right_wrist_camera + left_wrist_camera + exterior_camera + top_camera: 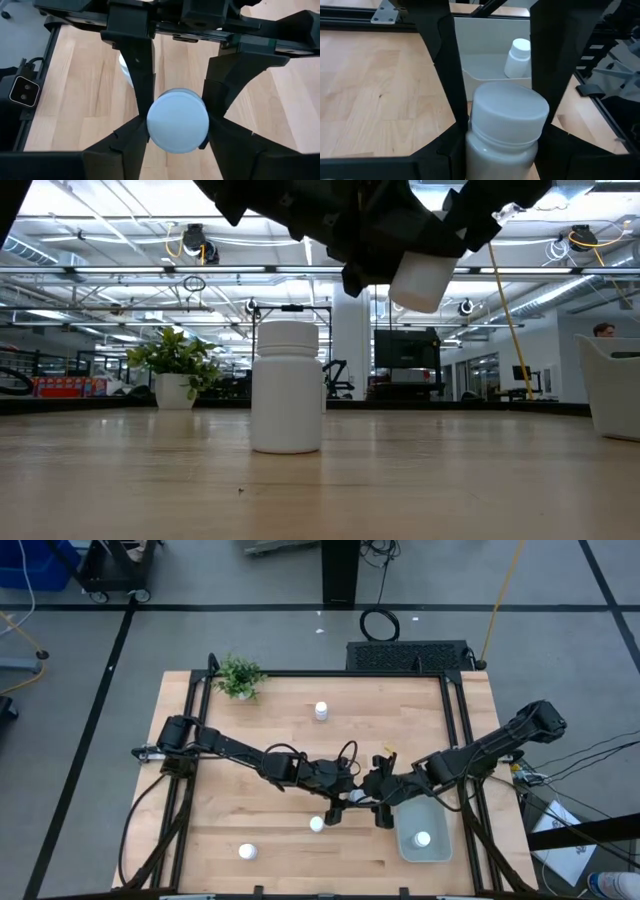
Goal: Pick and place pill bottles into a basket
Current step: Put the white pill bottle into the gray bin
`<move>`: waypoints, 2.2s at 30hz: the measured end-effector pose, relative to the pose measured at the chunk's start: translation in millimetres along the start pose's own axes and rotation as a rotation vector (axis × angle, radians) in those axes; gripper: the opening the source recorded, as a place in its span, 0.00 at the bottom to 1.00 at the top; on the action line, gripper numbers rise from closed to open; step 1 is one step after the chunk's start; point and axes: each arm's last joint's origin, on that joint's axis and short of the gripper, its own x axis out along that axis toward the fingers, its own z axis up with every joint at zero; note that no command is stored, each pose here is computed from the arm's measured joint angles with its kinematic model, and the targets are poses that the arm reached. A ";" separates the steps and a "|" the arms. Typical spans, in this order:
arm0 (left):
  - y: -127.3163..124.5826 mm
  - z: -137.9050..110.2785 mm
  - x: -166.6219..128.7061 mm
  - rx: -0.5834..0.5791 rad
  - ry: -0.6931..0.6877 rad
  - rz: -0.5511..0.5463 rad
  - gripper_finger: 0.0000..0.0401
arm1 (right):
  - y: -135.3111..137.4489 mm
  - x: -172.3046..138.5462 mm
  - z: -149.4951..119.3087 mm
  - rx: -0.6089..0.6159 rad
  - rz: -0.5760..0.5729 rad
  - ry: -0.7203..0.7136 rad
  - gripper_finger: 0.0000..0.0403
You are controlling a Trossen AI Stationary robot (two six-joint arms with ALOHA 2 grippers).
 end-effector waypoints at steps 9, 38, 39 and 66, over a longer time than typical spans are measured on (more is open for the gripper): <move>0.0 -0.1 0.0 -0.007 -0.002 0.009 0.55 | 0.4 -0.7 0.1 -0.003 -0.001 -0.004 0.36; 16.6 -2.1 -1.2 -0.050 0.025 0.116 0.78 | 19.4 -91.2 -38.8 0.191 -0.148 -0.062 0.36; 16.0 -1.5 -1.7 -0.046 0.024 0.113 0.77 | 19.3 -92.1 -42.2 0.207 -0.158 -0.042 0.36; 0.5 -7.0 -146.2 0.061 -0.454 -0.011 0.74 | 19.4 -103.6 -77.9 0.514 -0.230 0.296 0.36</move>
